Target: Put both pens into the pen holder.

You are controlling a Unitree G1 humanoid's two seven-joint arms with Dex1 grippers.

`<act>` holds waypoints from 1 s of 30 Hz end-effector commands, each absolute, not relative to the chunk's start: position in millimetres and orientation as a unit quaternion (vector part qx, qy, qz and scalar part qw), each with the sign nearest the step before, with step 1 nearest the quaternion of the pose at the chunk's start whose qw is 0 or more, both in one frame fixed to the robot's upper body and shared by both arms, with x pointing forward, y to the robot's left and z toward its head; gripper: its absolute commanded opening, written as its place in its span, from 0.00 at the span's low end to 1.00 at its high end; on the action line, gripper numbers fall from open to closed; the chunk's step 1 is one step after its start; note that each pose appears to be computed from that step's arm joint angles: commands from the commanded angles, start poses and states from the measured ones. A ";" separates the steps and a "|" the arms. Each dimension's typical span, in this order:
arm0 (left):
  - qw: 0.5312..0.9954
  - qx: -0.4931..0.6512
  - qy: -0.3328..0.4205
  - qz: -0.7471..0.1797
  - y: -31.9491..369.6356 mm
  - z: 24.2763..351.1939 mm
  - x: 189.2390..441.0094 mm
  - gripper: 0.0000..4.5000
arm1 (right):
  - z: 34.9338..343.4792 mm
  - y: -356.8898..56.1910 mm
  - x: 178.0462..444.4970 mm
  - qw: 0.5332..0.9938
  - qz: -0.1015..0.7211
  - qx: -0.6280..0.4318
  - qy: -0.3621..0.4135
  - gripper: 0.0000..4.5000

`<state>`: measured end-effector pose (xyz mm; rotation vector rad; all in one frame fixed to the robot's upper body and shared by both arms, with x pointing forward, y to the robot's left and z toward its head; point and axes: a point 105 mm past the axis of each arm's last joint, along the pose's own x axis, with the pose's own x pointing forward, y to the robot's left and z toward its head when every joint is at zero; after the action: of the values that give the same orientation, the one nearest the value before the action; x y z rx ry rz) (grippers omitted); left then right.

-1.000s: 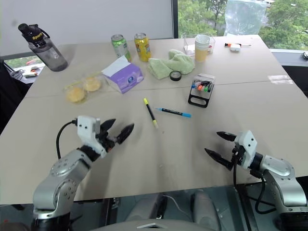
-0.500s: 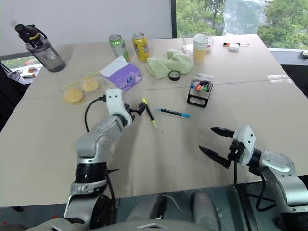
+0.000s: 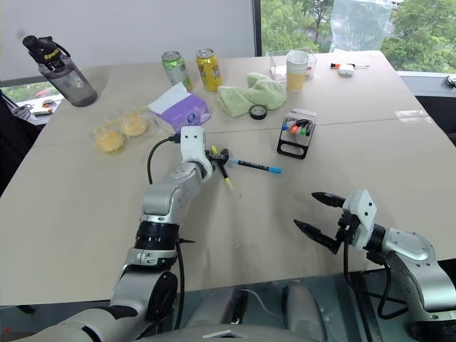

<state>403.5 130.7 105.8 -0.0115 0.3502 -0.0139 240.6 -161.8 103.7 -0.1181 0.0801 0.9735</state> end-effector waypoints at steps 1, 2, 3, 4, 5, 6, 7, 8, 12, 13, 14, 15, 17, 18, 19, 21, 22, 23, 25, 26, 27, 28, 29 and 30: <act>0.972 0.012 0.228 0.049 151.9 75.3 394.6 0.60 | 121.4 -156.8 237.5 0.879 0.472 -0.061 0.005 1.00; 0.971 0.018 0.231 0.056 154.3 71.7 392.9 0.48 | 122.4 -155.7 237.4 0.879 0.473 -0.061 0.003 1.00; 0.970 0.020 0.235 0.061 156.2 68.5 391.2 0.37 | 123.3 -154.8 237.6 0.879 0.473 -0.061 0.000 1.00; 0.968 0.018 0.241 0.066 157.7 65.6 389.5 0.26 | 124.4 -154.4 238.1 0.879 0.473 -0.060 -0.003 1.00; 0.967 0.016 0.244 0.069 158.3 63.7 388.4 0.17 | 125.1 -154.3 238.4 0.879 0.473 -0.060 -0.004 1.00; 0.967 0.014 0.244 0.072 160.0 62.4 387.5 0.05 | 126.0 -154.3 239.3 0.880 0.472 -0.059 -0.007 1.00; 0.967 0.014 0.244 0.076 161.6 61.8 386.9 0.02 | 126.5 -154.6 240.2 0.880 0.471 -0.059 -0.008 1.00; 0.967 0.014 0.241 0.079 163.7 61.9 386.4 0.02 | 126.7 -154.4 240.8 0.880 0.472 -0.058 -0.008 1.00; 0.969 0.005 0.227 0.095 172.5 65.6 385.8 0.02 | 126.2 -152.8 242.4 0.878 0.476 -0.058 -0.007 1.00; 0.971 0.001 0.219 0.097 174.4 67.7 386.2 0.02 | 126.0 -152.6 243.0 0.877 0.477 -0.059 -0.007 1.00; 0.973 -0.009 0.208 0.099 176.6 71.2 386.7 0.02 | 126.2 -152.1 244.1 0.877 0.478 -0.059 -0.007 1.00; 0.975 -0.019 0.197 0.099 177.8 74.7 387.3 0.02 | 126.4 -152.0 245.0 0.876 0.478 -0.060 -0.008 1.00; 0.981 -0.034 0.164 0.095 178.9 86.6 389.0 0.02 | 127.0 -151.0 247.1 0.876 0.479 -0.061 -0.008 1.00; 0.983 -0.044 0.148 0.096 179.9 92.9 389.2 0.02 | 127.0 -150.1 248.3 0.876 0.479 -0.061 -0.008 1.00; 0.985 -0.057 0.135 0.094 180.0 98.1 389.0 0.02 | 127.0 -149.3 249.4 0.875 0.480 -0.062 -0.007 1.00; 0.989 -0.095 0.095 0.062 172.3 113.8 388.8 0.02 | 128.7 -145.8 252.6 0.876 0.479 -0.059 -0.008 1.00; 0.990 -0.115 0.071 0.037 167.0 123.0 388.2 0.02 | 130.7 -143.0 255.3 0.878 0.476 -0.049 -0.010 1.00; 0.990 -0.132 0.050 0.011 161.2 131.5 387.2 0.02 | 132.9 -140.2 257.8 0.879 0.474 -0.042 -0.011 1.00; 0.983 -0.175 -0.005 -0.063 144.0 155.0 381.9 0.02 | 136.5 -132.3 261.6 0.880 0.475 -0.029 -0.011 1.00; 0.975 -0.193 -0.031 -0.110 132.9 167.9 376.8 0.02 | 137.7 -126.3 261.5 0.875 0.483 -0.019 -0.004 1.00; 0.966 -0.204 -0.053 -0.151 123.5 178.9 371.3 0.02 | 138.5 -120.5 260.9 0.870 0.493 -0.013 0.005 1.00; 0.953 -0.215 -0.074 -0.199 112.9 189.5 364.0 0.02 | 138.7 -113.0 259.9 0.862 0.507 -0.012 0.016 1.00; 0.941 -0.224 -0.089 -0.239 104.3 197.3 357.4 0.02 | 138.7 -106.1 259.3 0.853 0.521 -0.015 0.027 1.00; 0.926 -0.232 -0.098 -0.280 95.1 203.2 350.5 0.02 | 138.6 -97.0 257.8 0.840 0.541 -0.031 0.039 1.00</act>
<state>364.8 112.9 178.5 -0.4498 -0.1069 -0.4166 264.5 -109.5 130.1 -0.0329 0.0826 1.0733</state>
